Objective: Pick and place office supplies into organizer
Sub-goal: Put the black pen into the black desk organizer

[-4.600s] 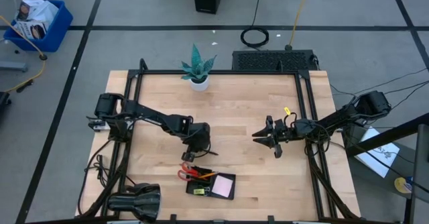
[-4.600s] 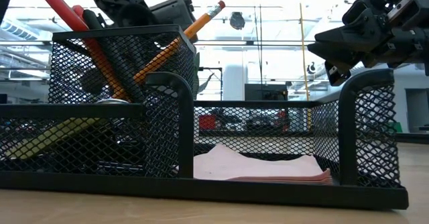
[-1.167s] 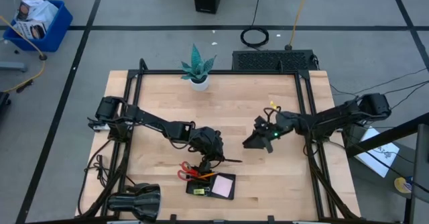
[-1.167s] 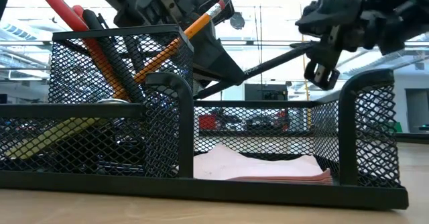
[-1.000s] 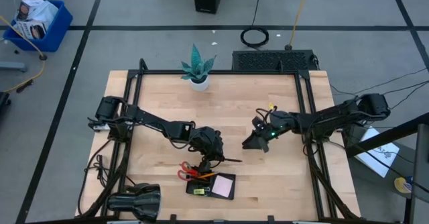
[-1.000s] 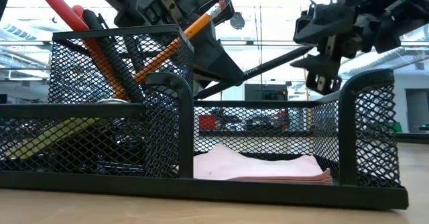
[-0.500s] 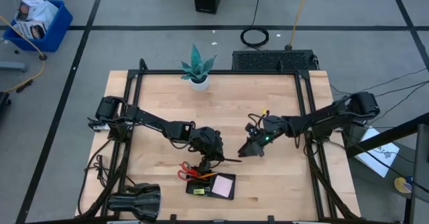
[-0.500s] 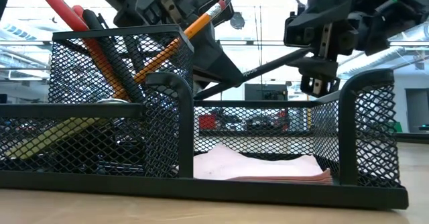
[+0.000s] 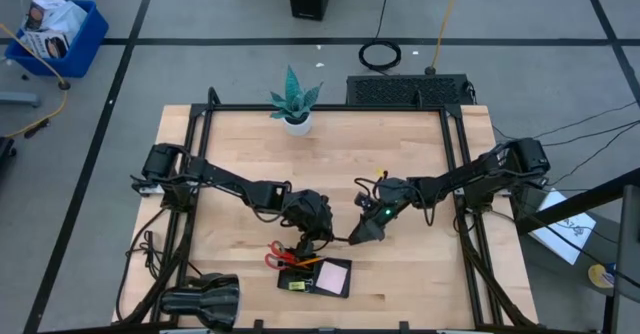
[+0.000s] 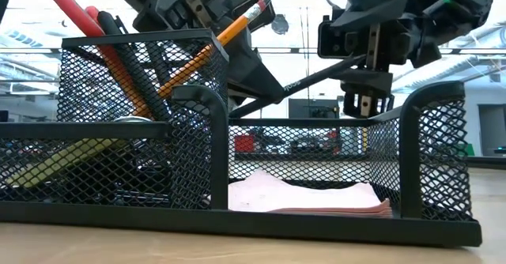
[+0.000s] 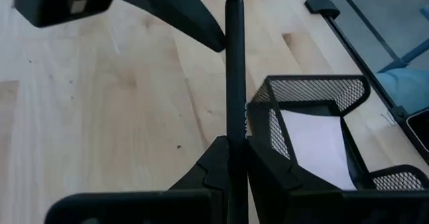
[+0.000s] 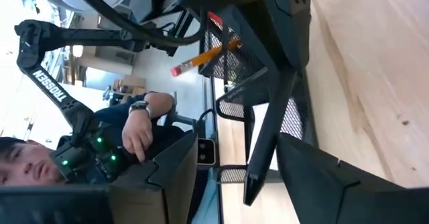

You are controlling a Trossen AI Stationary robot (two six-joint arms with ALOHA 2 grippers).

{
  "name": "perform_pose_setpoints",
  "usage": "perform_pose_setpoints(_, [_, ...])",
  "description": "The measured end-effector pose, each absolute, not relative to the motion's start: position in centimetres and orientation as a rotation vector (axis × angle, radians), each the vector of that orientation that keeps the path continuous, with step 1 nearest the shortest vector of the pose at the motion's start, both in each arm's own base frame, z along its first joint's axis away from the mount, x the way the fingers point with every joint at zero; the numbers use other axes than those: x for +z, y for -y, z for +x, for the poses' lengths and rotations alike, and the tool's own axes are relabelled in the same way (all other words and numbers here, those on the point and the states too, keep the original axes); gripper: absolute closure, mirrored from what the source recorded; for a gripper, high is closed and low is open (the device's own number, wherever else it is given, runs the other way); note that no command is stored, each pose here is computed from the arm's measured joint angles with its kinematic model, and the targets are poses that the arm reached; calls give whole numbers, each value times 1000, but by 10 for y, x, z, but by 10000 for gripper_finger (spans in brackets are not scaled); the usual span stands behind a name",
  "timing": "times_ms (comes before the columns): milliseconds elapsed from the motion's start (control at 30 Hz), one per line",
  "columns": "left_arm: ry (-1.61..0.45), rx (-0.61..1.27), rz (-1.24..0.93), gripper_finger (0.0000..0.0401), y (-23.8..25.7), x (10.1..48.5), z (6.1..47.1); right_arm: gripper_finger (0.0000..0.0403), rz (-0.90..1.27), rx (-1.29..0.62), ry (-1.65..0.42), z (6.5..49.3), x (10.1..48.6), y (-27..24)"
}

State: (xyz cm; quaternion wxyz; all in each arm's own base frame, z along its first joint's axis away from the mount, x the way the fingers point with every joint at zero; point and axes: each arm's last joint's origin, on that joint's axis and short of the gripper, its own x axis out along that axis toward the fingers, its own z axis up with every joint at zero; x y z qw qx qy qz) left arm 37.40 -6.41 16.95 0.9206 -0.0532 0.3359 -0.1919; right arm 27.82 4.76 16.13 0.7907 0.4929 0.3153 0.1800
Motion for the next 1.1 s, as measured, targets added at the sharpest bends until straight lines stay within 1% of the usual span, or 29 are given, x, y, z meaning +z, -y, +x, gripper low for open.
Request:
perform_pose_setpoints(167, [-692, -389, -126, 359, 64, 170, 374, 216, 1079, 386, -727, 277, 159, -49])
perform_pose_setpoints(400, [-693, -394, -220, 359, 60, 171, 375, 232, 1075, 368, -768, 275, 155, -49])
perform_pose_setpoints(467, [-696, -429, -243, 359, 59, 171, 375, 236, 1069, 359, -784, 274, 153, -48])
perform_pose_setpoints(767, [-710, -501, -319, 359, 60, 172, 375, 245, 1062, 372, -762, 275, 155, -48])
perform_pose_setpoints(1100, [-719, -511, -378, 359, 61, 173, 375, 248, 1053, 372, -752, 282, 163, -48])
